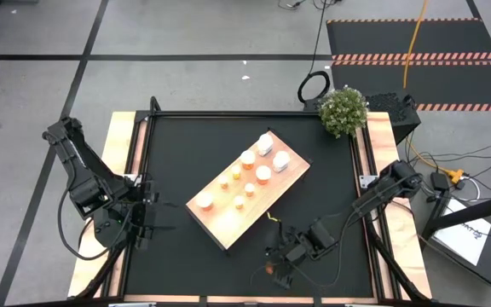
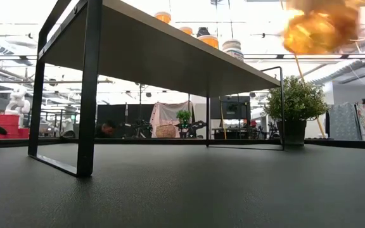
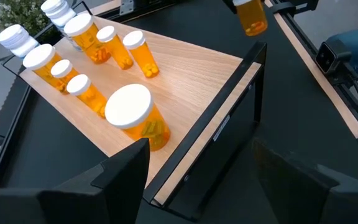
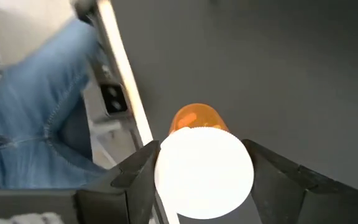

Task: Pick and place medicine bottles onto shelf by color
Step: Put the large orange pill bottle on the shelf

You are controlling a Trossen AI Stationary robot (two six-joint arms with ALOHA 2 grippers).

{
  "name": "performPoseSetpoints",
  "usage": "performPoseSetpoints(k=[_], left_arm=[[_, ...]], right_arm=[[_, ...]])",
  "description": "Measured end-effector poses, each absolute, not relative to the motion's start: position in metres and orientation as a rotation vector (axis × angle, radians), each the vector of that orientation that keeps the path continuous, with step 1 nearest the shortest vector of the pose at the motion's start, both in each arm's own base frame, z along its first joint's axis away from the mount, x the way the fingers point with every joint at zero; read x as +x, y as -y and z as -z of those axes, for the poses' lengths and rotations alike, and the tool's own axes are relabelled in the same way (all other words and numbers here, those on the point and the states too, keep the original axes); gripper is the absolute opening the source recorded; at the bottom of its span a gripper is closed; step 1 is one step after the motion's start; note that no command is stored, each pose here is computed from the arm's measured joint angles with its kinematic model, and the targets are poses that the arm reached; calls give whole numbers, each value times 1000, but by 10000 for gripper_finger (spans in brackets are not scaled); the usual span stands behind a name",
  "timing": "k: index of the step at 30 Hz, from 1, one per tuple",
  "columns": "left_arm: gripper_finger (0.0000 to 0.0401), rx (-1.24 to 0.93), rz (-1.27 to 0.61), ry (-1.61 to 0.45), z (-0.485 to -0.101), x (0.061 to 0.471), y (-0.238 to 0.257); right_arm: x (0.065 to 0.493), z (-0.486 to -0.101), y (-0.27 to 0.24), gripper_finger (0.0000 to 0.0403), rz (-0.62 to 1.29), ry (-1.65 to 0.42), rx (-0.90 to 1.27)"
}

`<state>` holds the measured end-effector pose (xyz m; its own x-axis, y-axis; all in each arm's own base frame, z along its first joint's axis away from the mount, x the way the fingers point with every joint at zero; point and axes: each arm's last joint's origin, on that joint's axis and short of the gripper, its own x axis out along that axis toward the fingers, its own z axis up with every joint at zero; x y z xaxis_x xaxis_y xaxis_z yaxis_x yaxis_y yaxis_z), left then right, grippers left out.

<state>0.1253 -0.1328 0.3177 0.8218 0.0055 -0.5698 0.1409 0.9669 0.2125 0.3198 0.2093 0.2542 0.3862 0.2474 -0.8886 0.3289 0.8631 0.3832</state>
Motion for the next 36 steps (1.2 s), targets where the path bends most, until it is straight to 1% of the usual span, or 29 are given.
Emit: performPoseSetpoints(k=[6, 13, 20, 28, 36], left_arm=[[280, 252, 73, -604, -318, 125, 133], [280, 260, 75, -604, -318, 125, 133], [280, 266, 77, -603, -318, 125, 133], [280, 268, 78, -603, -318, 125, 133], [280, 292, 71, -604, -318, 127, 131]], right_arm=[[335, -287, -203, 207, 11, -1053, 480], [345, -321, -185, 207, 12, -987, 427], [356, -354, -166, 207, -4, -863, 343], [370, -377, -149, 207, -31, -709, 270], [379, -385, -125, 206, -5, -654, 227]])
